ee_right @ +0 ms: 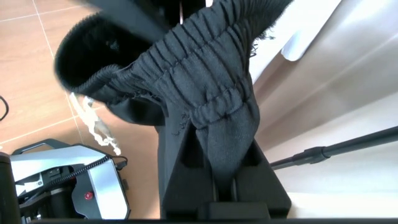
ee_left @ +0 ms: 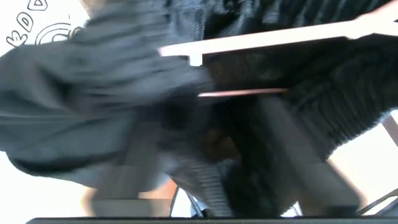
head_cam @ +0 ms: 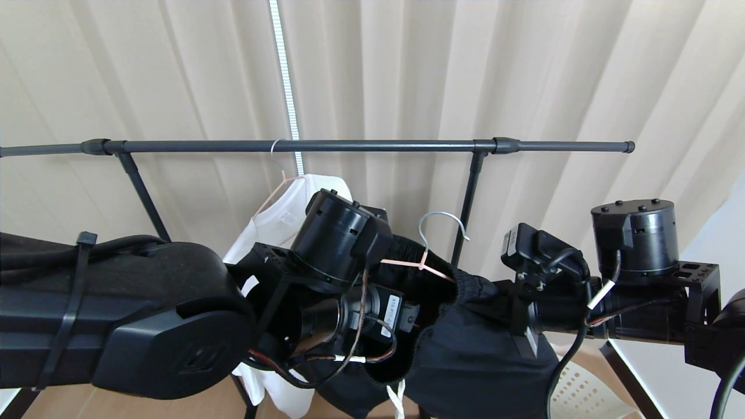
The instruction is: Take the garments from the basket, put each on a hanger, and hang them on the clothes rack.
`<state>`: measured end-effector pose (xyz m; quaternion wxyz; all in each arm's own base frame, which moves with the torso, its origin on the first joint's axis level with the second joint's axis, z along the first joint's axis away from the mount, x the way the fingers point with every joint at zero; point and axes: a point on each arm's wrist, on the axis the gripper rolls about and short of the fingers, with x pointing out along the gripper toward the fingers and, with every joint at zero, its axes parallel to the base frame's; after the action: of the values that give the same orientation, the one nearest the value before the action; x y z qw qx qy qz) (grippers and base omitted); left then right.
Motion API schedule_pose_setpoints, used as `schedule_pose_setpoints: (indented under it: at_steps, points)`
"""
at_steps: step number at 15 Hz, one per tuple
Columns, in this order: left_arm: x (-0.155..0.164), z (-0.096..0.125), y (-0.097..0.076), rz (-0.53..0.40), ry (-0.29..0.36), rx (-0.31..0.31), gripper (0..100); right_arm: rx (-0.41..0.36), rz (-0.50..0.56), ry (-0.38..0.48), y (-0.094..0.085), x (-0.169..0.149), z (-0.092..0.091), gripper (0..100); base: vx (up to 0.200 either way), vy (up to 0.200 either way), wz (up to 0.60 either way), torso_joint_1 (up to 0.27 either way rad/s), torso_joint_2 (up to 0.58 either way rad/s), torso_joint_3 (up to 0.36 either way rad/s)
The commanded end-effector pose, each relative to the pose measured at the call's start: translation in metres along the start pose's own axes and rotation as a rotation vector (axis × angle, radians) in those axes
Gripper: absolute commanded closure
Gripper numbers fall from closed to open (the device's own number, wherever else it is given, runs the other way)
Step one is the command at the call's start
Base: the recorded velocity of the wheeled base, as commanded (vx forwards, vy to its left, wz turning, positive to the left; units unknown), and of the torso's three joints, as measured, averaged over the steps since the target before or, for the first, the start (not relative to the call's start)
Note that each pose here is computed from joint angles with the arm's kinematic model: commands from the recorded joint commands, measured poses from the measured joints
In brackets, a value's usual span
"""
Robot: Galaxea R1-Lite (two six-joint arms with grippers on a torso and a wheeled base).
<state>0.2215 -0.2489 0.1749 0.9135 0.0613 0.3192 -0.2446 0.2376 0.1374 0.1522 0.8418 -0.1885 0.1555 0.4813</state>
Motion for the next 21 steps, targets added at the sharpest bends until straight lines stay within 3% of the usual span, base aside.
schedule_pose_setpoints:
  at_steps: [1,11,13,14,16,17,19,21]
  points:
    - [-0.012,0.001,0.002,0.005,-0.022,-0.002,0,0.000,0.000,0.001,0.000,0.001,0.000,100,0.000,0.000,0.00,0.000,0.00,0.000]
    - [-0.078,-0.018,0.019,-0.028,-0.086,0.007,0,0.013,0.007,0.000,-0.005,0.000,-0.004,100,0.000,0.000,0.00,0.000,0.00,0.000]
    - [-0.097,-0.020,0.035,-0.025,-0.125,0.045,0,0.025,0.032,-0.011,-0.008,-0.002,-0.007,100,0.000,0.000,0.00,0.000,0.00,0.000]
    - [-0.104,-0.017,0.056,-0.082,-0.149,0.085,0,0.032,0.065,-0.026,-0.010,-0.004,-0.009,100,0.000,0.000,0.00,0.000,0.00,0.000]
    - [-0.108,-0.012,0.079,-0.156,-0.191,0.131,0,0.032,0.088,-0.032,-0.009,-0.005,-0.011,100,0.000,0.000,0.00,0.000,0.00,0.000]
    - [-0.107,-0.010,0.093,-0.185,-0.200,0.187,0,0.031,0.097,-0.035,-0.008,-0.006,-0.012,100,0.000,0.000,0.00,0.000,0.00,0.000]
    - [-0.106,-0.009,0.104,-0.239,-0.216,0.269,0,0.032,0.118,-0.044,-0.008,-0.005,-0.012,100,0.000,0.000,0.00,0.000,0.00,0.000]
    - [-0.098,-0.010,0.109,-0.358,-0.216,0.342,0,0.034,0.143,-0.053,-0.005,-0.007,-0.013,100,0.000,0.000,0.00,0.000,0.00,0.000]
